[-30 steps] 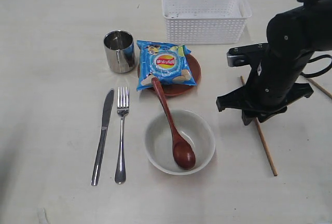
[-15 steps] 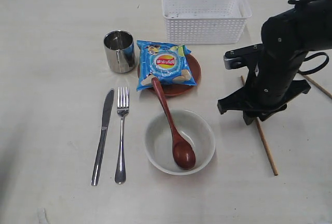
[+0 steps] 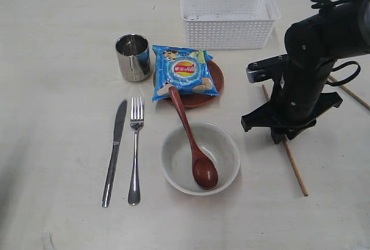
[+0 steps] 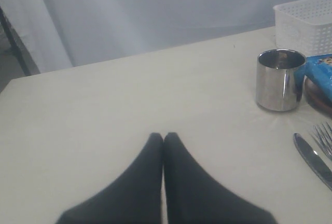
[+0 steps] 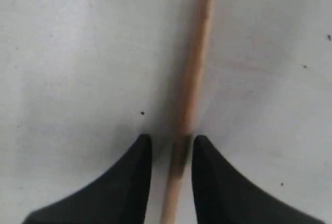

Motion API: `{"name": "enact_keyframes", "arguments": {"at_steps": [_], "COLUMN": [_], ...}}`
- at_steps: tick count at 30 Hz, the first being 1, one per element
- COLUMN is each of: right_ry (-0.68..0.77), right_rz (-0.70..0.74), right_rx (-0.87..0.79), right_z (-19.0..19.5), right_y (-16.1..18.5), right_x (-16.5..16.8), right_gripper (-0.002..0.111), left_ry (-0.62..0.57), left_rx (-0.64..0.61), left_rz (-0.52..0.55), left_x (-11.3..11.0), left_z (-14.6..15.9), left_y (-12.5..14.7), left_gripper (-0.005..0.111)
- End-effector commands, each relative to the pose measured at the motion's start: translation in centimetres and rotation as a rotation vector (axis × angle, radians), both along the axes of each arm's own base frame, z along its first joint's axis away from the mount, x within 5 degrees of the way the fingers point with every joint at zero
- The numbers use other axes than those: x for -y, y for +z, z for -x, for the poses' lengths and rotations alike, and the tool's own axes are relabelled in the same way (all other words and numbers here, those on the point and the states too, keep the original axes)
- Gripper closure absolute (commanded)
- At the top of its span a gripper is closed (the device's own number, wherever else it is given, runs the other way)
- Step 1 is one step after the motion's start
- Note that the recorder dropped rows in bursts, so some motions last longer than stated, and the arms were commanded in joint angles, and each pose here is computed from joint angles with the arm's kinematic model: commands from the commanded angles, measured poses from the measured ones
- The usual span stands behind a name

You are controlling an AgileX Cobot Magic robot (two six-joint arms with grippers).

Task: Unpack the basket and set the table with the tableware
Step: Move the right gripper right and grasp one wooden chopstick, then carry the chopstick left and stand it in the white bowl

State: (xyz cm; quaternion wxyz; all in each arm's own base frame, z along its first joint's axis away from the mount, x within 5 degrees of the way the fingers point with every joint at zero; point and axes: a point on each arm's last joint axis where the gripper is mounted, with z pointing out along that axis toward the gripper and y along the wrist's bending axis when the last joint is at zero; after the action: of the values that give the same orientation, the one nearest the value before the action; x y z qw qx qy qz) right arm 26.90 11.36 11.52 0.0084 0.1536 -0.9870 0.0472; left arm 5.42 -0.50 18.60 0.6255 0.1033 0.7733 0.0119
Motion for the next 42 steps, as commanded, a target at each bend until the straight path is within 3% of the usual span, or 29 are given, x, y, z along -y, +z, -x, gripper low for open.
{"name": "enact_keyframes", "arguments": {"at_steps": [1,7,13,17,29,42], "right_ry": [0.031,-0.004,-0.062,-0.146,-0.287,-0.318], "right_rz": [0.02,-0.049,-0.501,-0.679,-0.631,-0.57], "right_rx": [-0.031,0.032,0.044,0.009,-0.052,-0.009], "right_z": [0.1,0.7,3.8,5.1,6.7,6.2], "right_y": [-1.0,2.7,10.1,11.4,7.8,6.8], "right_x": [0.3,0.2,-2.4,-5.3,-10.3,-10.2], "right_gripper": [0.109,0.109,0.109,0.109,0.109,0.109], "left_ry": [0.004,0.004,0.004,0.004,0.004,0.004], "left_rx": [0.007,0.007,0.007,0.007,0.007,0.007], "left_rz": [0.017,0.017,0.017,0.017,0.017,0.017], "left_x": [0.0,0.0,0.0,0.0,0.0,0.0], "left_z": [0.0,0.0,0.0,0.0,0.0,0.0], "left_y": [0.0,0.0,0.0,0.0,0.0,0.0], "left_gripper": [0.107,0.107,0.107,0.107,0.107,0.107]}}
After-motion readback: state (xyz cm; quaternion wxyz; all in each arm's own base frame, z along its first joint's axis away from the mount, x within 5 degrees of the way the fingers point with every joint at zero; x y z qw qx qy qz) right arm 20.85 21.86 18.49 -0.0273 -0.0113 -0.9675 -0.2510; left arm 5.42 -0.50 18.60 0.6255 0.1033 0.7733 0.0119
